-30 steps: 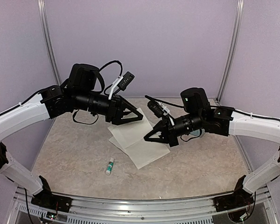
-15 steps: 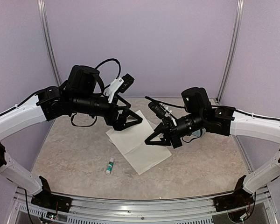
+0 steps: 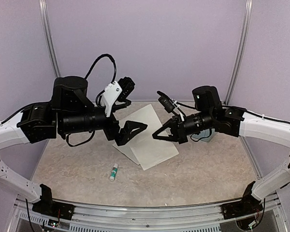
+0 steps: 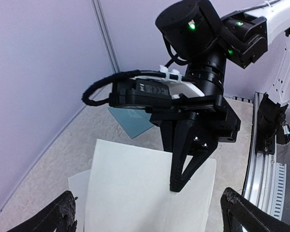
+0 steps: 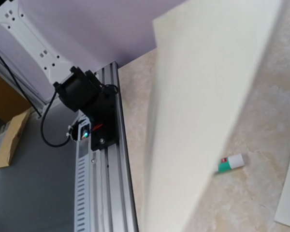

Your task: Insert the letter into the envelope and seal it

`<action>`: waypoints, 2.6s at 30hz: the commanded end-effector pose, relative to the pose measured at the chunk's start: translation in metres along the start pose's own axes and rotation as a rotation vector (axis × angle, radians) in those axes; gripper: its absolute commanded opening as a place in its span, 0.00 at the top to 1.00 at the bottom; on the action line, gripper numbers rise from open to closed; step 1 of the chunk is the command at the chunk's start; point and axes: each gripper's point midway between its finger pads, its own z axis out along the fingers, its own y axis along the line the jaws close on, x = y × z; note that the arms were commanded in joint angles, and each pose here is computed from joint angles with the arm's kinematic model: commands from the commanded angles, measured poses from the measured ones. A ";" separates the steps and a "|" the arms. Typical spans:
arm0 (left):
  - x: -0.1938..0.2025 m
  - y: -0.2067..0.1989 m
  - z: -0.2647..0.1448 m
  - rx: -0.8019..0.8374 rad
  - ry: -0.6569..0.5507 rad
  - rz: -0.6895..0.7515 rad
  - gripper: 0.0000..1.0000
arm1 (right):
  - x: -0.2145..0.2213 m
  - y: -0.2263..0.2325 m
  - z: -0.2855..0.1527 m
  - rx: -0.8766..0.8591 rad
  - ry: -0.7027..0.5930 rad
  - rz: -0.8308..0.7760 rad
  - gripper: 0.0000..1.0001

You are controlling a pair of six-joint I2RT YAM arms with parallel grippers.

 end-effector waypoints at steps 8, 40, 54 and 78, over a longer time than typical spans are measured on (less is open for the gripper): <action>0.073 -0.039 0.049 0.118 0.266 0.093 0.01 | -0.033 0.028 -0.020 -0.094 -0.104 -0.016 1.00; 0.100 -0.055 0.067 0.162 0.358 0.104 0.90 | -0.014 0.014 -0.012 -0.093 -0.024 0.035 1.00; 0.079 -0.041 0.061 0.226 0.181 -0.279 0.96 | -0.008 0.012 -0.050 -0.069 -0.197 0.005 0.34; 0.041 -0.043 0.033 0.391 -0.026 -0.433 0.81 | -0.019 0.036 -0.063 -0.182 -0.328 -0.075 1.00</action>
